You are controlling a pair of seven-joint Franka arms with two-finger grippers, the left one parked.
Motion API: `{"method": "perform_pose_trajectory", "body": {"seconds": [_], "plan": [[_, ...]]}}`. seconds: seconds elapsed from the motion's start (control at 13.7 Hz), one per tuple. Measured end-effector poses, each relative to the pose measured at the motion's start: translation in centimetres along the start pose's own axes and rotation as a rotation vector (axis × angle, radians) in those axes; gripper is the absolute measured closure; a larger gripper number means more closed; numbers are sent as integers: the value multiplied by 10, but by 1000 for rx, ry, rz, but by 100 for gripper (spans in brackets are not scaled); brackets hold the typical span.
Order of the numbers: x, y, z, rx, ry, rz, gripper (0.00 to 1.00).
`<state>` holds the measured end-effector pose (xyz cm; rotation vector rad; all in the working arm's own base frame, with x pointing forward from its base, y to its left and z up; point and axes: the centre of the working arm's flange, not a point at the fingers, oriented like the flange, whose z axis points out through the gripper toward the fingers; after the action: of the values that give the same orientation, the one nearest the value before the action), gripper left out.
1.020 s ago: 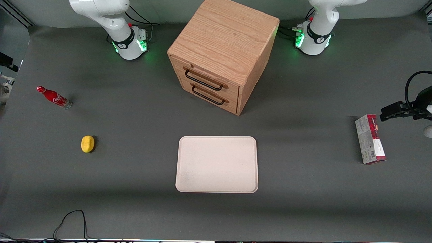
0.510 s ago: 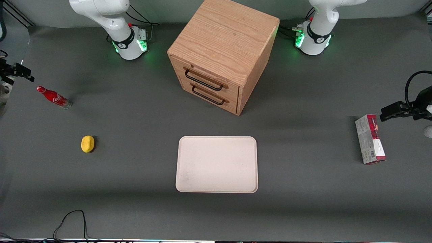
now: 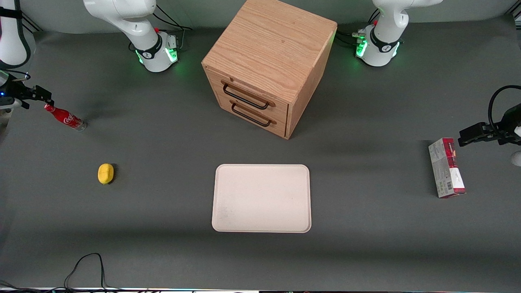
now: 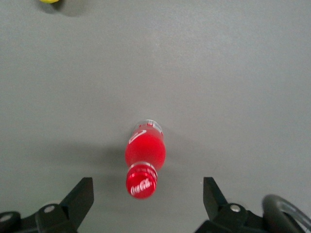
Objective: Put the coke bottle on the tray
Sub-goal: 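Lower the open right gripper over the bottle's middle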
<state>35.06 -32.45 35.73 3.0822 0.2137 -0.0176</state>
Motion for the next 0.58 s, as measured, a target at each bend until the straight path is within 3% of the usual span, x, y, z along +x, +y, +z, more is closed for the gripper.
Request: {"method": "perform_pose_trajectory", "body": {"seconds": [0.22, 0.58], "plan": [[6, -3, 18, 29, -4, -14, 0], [-4, -1, 36, 27, -6, -24, 0]]}}
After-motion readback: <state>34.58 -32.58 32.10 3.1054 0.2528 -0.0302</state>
